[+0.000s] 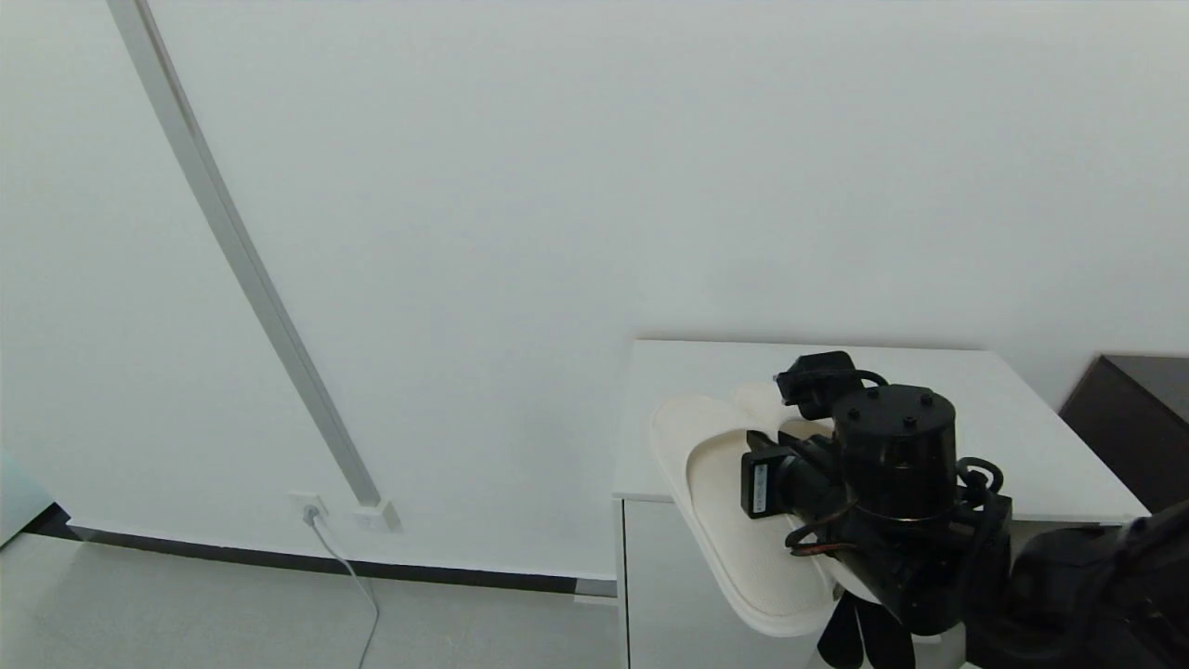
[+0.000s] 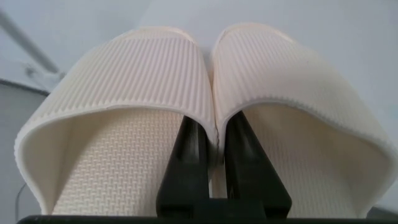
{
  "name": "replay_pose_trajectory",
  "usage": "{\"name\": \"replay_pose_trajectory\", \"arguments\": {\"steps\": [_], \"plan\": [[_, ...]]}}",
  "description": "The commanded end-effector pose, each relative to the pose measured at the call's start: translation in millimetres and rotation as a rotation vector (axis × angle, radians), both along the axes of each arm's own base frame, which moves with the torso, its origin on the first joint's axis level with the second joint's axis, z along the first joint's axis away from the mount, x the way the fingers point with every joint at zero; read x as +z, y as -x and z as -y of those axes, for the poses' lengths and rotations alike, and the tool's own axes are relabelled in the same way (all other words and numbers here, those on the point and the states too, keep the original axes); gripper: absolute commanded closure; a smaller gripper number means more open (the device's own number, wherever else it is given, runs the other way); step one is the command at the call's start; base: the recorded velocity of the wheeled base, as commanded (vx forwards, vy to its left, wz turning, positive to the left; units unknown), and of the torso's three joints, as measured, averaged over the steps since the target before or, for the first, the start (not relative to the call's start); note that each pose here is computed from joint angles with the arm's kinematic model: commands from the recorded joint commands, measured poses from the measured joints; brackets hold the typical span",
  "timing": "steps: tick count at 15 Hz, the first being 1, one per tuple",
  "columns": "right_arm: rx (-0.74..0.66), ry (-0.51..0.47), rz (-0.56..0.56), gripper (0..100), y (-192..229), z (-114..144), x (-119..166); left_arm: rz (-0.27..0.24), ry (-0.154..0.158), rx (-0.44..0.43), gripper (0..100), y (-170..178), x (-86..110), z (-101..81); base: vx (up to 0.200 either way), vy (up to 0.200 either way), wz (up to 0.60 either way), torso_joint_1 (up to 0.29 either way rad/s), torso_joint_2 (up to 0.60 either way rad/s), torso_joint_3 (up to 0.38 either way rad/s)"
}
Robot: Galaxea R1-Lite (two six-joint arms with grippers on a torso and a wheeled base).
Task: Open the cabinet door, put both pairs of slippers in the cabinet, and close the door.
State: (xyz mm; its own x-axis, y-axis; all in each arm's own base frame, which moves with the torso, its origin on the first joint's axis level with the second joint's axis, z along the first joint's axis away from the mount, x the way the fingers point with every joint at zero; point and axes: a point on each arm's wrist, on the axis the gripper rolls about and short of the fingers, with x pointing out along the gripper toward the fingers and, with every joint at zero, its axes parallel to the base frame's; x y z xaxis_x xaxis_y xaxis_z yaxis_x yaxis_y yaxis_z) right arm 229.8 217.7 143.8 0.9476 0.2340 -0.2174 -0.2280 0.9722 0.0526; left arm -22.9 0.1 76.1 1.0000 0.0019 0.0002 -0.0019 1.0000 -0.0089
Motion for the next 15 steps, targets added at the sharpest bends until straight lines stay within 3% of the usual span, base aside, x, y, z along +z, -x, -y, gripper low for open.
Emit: {"name": "replay_pose_trajectory", "arguments": {"steps": [1, 2, 12, 15], "plan": [[0.012, -0.015, 0.015, 100, 7.4, 1.5, 7.1, 0.000, 0.000, 0.001, 100, 0.0, 0.1, 0.0, 0.000, 0.000, 0.00, 0.000, 0.00, 0.000], [0.016, -0.010, 0.011, 100, 7.2, -0.7, 4.7, 0.000, 0.000, 0.001, 100, 0.0, 0.1, 0.0, 0.000, 0.000, 0.00, 0.000, 0.00, 0.000], [0.033, -0.002, 0.004, 100, 12.0, -3.9, 2.0, 0.000, 0.000, 0.001, 100, 0.0, 0.1, 0.0, -0.200, 0.000, 0.00, 0.001, 0.00, 0.003], [0.036, 0.004, -0.003, 100, 12.4, -4.9, -0.6, 0.000, 0.000, 0.000, 100, 0.0, 0.1, 0.0, 0.000, 0.000, 0.00, 0.000, 0.00, 0.000]]}}
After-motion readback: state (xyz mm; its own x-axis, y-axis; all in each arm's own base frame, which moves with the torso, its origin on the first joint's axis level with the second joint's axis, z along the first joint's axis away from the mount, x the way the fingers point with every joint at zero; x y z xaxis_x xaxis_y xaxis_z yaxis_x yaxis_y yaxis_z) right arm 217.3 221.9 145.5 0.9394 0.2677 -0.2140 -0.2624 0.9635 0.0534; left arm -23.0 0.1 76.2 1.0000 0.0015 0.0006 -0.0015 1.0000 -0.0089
